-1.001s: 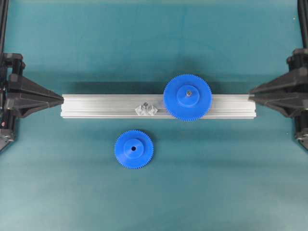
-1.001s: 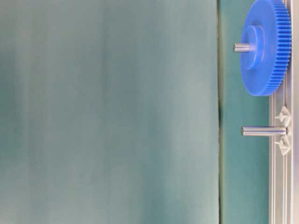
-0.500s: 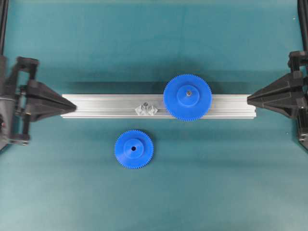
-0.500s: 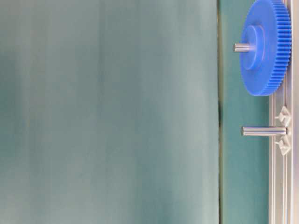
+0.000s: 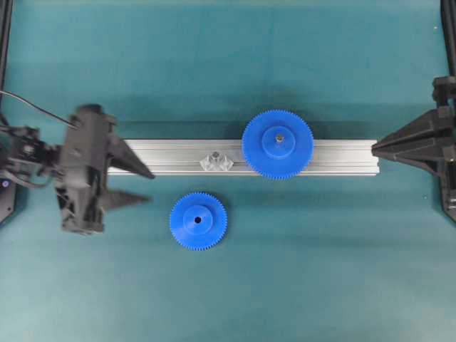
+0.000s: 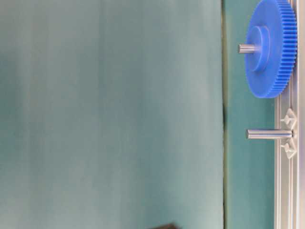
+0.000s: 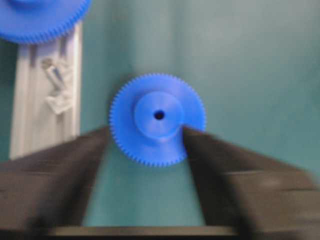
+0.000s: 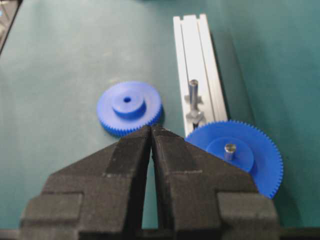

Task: Find the location of the shaft and insert the small gear.
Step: 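Lower the open left gripper over the small blue gear's hub, then close the left gripper on the blue gear hub and lift it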

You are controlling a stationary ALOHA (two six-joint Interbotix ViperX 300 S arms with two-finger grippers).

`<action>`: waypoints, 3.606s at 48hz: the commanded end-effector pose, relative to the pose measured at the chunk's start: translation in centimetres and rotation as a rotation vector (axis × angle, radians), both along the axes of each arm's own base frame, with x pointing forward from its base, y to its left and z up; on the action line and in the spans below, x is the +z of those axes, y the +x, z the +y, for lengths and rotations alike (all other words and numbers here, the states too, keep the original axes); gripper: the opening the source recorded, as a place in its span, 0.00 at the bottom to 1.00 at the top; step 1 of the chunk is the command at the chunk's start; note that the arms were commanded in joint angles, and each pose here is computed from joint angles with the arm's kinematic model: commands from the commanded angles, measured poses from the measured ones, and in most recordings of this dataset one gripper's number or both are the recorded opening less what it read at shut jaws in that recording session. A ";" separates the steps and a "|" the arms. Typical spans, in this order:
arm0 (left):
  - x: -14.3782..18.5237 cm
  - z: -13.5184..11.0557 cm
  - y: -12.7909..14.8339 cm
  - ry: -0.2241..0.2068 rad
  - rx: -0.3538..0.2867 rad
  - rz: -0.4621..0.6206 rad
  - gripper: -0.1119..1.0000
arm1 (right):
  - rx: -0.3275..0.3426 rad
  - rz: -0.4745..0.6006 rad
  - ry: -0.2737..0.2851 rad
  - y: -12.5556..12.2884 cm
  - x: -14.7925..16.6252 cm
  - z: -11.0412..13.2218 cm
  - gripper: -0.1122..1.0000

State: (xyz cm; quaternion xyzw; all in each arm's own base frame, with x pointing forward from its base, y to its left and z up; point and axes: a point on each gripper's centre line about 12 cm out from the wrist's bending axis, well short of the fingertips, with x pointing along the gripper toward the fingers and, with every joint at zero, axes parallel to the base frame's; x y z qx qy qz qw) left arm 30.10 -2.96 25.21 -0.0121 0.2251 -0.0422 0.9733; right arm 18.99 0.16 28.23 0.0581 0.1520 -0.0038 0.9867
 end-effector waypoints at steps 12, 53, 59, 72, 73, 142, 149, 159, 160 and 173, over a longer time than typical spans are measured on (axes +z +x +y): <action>-1.1 -0.8 3.9 -0.007 -0.001 0.106 0.92 | -0.005 0.025 0.009 -0.3 -0.2 0.0 0.22; -8.8 -2.9 10.3 0.025 -0.021 0.414 0.92 | -0.026 0.109 0.013 -1.1 -1.8 -0.4 0.22; -9.3 -2.8 10.6 0.034 -0.023 0.444 0.92 | -0.031 0.109 0.013 -1.1 -1.9 -0.5 0.22; -10.0 -2.8 10.7 0.040 -0.021 0.480 0.92 | -0.037 0.107 0.013 -1.4 -2.3 -0.6 0.22; -10.0 -2.7 10.7 0.039 -0.019 0.480 0.92 | -0.038 0.107 0.013 -1.4 -2.3 -0.6 0.22; -11.4 -2.3 11.2 0.028 0.001 0.508 0.92 | -0.045 0.098 0.019 -1.8 -2.3 -0.7 0.22; -11.2 -2.4 11.4 0.027 0.001 0.501 0.92 | -0.047 0.101 0.021 -1.8 -2.4 -0.7 0.22; -11.4 -2.4 11.5 0.028 0.001 0.508 0.92 | -0.045 0.104 0.021 -1.8 -2.5 -0.7 0.22; -11.4 -2.4 11.5 0.028 0.001 0.508 0.92 | -0.045 0.103 0.021 -1.8 -2.4 -0.7 0.22; -12.6 -2.5 10.8 0.029 0.001 0.545 0.92 | -0.045 0.106 0.022 -1.9 -2.5 -0.7 0.22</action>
